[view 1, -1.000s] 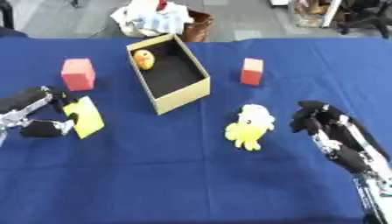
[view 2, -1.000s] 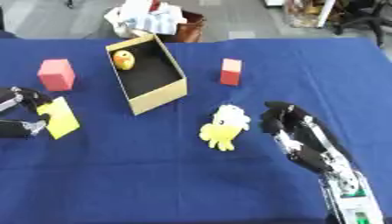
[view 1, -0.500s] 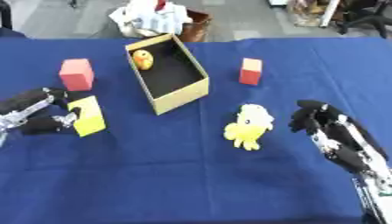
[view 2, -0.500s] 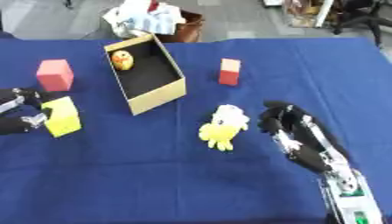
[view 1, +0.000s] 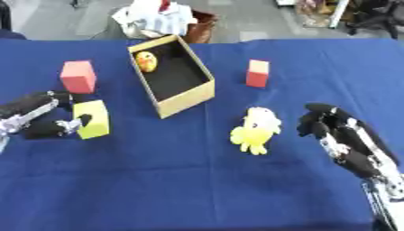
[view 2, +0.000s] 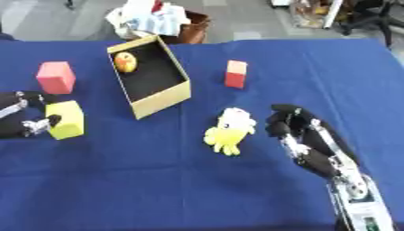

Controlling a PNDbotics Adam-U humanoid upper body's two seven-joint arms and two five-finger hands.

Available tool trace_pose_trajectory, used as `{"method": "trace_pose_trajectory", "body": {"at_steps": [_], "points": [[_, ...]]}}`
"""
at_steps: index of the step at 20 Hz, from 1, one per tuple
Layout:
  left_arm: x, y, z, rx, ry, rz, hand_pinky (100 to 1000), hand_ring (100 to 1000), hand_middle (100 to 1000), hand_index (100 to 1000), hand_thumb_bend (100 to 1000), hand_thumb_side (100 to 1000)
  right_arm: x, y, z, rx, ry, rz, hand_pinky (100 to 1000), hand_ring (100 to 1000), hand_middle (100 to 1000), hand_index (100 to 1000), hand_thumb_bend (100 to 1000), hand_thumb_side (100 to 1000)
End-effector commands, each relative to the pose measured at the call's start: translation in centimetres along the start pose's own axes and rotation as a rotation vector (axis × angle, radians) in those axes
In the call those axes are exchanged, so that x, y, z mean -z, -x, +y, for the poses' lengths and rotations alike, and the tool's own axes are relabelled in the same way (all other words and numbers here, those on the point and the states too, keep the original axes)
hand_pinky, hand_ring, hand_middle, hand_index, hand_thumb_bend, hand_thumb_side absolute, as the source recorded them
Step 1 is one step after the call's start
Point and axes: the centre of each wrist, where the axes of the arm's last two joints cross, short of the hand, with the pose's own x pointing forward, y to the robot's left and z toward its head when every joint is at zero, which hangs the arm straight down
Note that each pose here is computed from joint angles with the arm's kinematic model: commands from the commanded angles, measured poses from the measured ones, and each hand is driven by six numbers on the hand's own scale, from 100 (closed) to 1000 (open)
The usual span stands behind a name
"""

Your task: Pick up objects on the table and place them in the box.

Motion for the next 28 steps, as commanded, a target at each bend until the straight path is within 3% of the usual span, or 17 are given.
{"method": "trace_pose_trajectory", "body": {"at_steps": [1,8,9,12,16,23,25,28], "points": [[-0.2,-0.1,1.4,0.077,-0.028,0.005,834,760,797,1000,382,824,0.3,-0.5,-0.5,-0.023,-0.01,-0.015,608,639,634,830,100,470],[0.5,-0.2,1.0,0.187,-0.014,0.022,826,760,795,1000,449,722,0.2,-0.4,-0.5,-0.022,-0.01,-0.013,608,639,634,830,100,470],[0.6,-0.1,0.8,0.197,-0.008,0.025,821,751,783,996,440,646,0.2,-0.4,-0.5,-0.022,-0.01,-0.012,608,639,634,830,100,470],[0.9,0.1,0.5,0.216,0.006,0.03,809,722,737,973,428,532,0.2,-0.4,-0.5,-0.022,-0.011,-0.012,608,639,634,830,100,470],[1.2,0.3,0.4,0.215,-0.02,0.031,784,642,580,921,364,334,0.2,-0.4,-0.5,-0.02,-0.011,-0.012,609,639,634,830,100,470],[0.9,0.2,1.2,0.137,-0.171,0.032,743,548,419,826,160,261,0.2,-0.4,-0.5,-0.02,-0.009,-0.011,609,638,634,830,100,470],[0.7,0.0,2.1,0.115,-0.218,0.022,741,543,411,823,108,244,0.2,-0.4,-0.5,-0.02,-0.009,-0.011,609,638,634,830,100,470],[0.2,-1.0,4.2,0.089,-0.295,-0.014,742,540,407,823,100,228,0.1,-0.3,-0.5,-0.02,-0.009,-0.009,609,638,634,829,100,470]]}}
